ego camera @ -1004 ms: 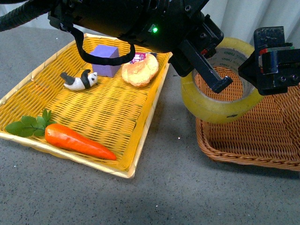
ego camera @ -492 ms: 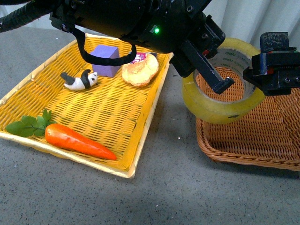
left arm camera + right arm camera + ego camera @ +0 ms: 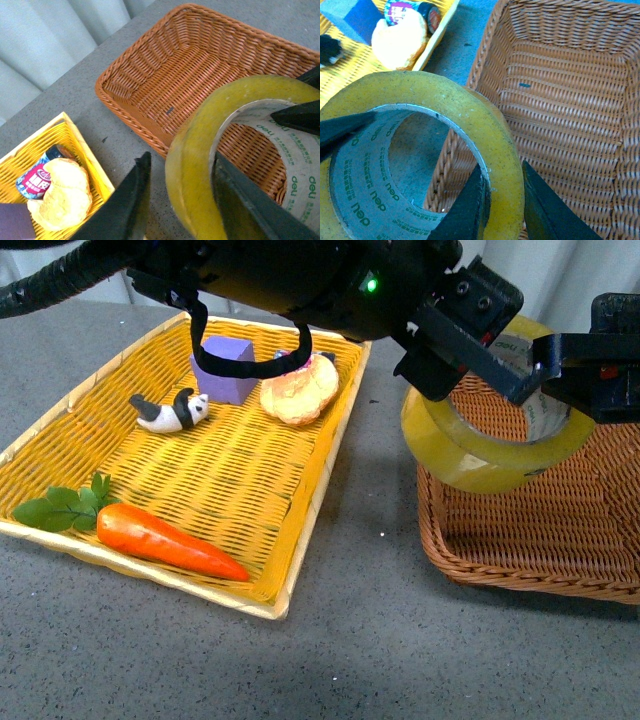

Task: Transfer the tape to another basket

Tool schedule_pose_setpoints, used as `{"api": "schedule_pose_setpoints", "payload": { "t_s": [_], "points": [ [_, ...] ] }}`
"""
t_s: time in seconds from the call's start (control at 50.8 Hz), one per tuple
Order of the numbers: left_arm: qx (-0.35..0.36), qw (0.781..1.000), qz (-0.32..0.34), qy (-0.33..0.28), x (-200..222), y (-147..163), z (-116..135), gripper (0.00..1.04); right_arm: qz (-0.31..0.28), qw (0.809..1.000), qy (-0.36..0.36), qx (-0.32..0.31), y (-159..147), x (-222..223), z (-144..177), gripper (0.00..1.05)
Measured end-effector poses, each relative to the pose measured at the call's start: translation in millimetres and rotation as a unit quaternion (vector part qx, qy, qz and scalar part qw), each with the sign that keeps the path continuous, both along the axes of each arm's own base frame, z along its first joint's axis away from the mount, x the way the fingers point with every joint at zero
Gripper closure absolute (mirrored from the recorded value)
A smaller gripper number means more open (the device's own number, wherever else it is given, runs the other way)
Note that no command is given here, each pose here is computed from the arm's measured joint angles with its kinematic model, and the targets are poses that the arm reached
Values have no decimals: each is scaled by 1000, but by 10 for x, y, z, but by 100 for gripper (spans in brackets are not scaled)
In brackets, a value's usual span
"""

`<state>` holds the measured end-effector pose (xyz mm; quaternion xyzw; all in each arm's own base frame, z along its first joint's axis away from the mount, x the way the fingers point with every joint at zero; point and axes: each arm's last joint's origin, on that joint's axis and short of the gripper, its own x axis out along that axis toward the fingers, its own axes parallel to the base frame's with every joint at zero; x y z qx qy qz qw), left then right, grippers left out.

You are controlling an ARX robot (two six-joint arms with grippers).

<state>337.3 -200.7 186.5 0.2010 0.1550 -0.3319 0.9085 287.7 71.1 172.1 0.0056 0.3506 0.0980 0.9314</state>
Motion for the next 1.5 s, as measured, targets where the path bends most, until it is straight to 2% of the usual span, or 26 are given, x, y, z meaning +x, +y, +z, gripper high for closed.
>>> {"api": "schedule_pose_setpoints", "payload": {
  "t_s": [0.098, 0.276, 0.374, 0.414, 0.63, 0.866, 0.945, 1.103, 1.221, 1.28, 1.319, 1.398, 1.496],
  "points": [
    [-18, 999, 43, -11, 24, 77, 50, 48, -8, 1000, 2, -12, -65, 55, -47, 89],
    [-73, 989, 125, -25, 94, 392, 216, 21, -31, 998, 35, -30, -252, 144, -274, 89],
    [-88, 982, 164, -22, 102, 529, 210, 7, -35, 998, 43, -30, -319, 192, -362, 89],
    [-94, 980, 177, -17, 94, 579, 190, 5, -36, 998, 47, -30, -348, 225, -403, 89],
    [-118, 964, 239, 2, 19, 814, 95, 7, -66, 995, 63, -35, -529, 398, -691, 90],
    [-124, 956, 265, 11, -23, 885, 74, 7, -80, 992, 88, -40, -621, 504, -879, 90],
    [-118, 954, 276, 7, -37, 884, 58, 7, -76, 994, 77, -32, -626, 523, -857, 74],
    [-123, 947, 297, -12, -58, 886, 52, 7, -66, 997, 48, -6, -628, 485, -722, 49],
    [-119, 930, 344, -48, -75, 871, 76, 7, -70, 997, 0, -17, -640, 338, -498, 23],
    [-156, 924, 336, -93, -125, 908, 76, 16, -71, 997, -13, -21, -646, 328, -457, 11],
    [-180, 920, 327, -119, -205, 964, 66, 23, -84, 994, -65, -25, -672, 320, -528, 15],
    [-202, 911, 326, -148, -464, 1188, 27, 41, -95, 975, -201, -18, -698, 73, -675, 33],
    [-203, 907, 335, -153, -666, 1381, -9, 58, -101, 946, -309, -9, -716, -136, -480, 49]
  ]
}}
